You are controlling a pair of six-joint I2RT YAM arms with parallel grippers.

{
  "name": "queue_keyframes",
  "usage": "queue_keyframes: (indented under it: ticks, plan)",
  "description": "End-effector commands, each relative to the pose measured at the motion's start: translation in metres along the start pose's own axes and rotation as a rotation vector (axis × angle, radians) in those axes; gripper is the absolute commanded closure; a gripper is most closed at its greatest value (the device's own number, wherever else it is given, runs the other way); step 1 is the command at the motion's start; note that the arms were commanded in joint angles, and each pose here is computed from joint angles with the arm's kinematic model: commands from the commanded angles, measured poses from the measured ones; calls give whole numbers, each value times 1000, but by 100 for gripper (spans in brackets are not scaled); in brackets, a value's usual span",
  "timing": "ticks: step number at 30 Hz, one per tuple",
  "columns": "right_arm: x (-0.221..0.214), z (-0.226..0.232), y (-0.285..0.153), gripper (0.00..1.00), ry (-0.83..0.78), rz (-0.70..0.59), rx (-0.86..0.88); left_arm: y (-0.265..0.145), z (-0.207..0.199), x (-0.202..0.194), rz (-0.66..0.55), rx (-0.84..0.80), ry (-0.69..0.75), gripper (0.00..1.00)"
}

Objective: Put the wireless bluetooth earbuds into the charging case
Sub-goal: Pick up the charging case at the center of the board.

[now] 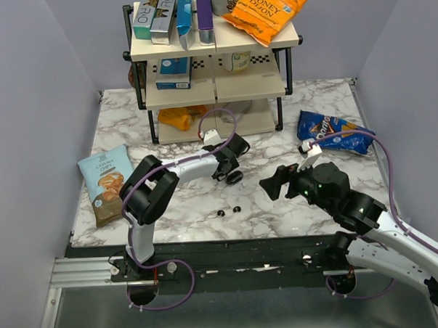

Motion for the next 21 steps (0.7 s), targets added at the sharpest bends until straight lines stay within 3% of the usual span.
queue_keyframes:
  ticks: [1,2,4,11,15,21]
  plan:
    - [-3,-3,-3,0,-8,3,-5,10,16,-27,76,5,25,77]
    - [-1,-2,-4,0,-5,-2,-2,9,16,-25,69,-9,38,90]
    - [1,-2,-6,0,-5,-8,-3,2,8,-17,47,-65,49,99]
    - [25,3,-18,0,-14,-59,-10,-51,-9,31,-96,-261,197,100]
    - [40,10,-21,0,-30,-77,-3,-112,-11,62,-230,-427,274,100]
    - [48,25,-7,1,-91,-31,14,-193,-6,64,-442,-746,416,100]
Point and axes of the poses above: each gripper's point midway between its finger pads, its own y axis out along the fingers, its own z axis along the line the jaws close on, x = y × z, the point moved 1 cm from there along -y, back along the fingers, and after that the axes turned 8 degrees about y, right-handed, at the moved point
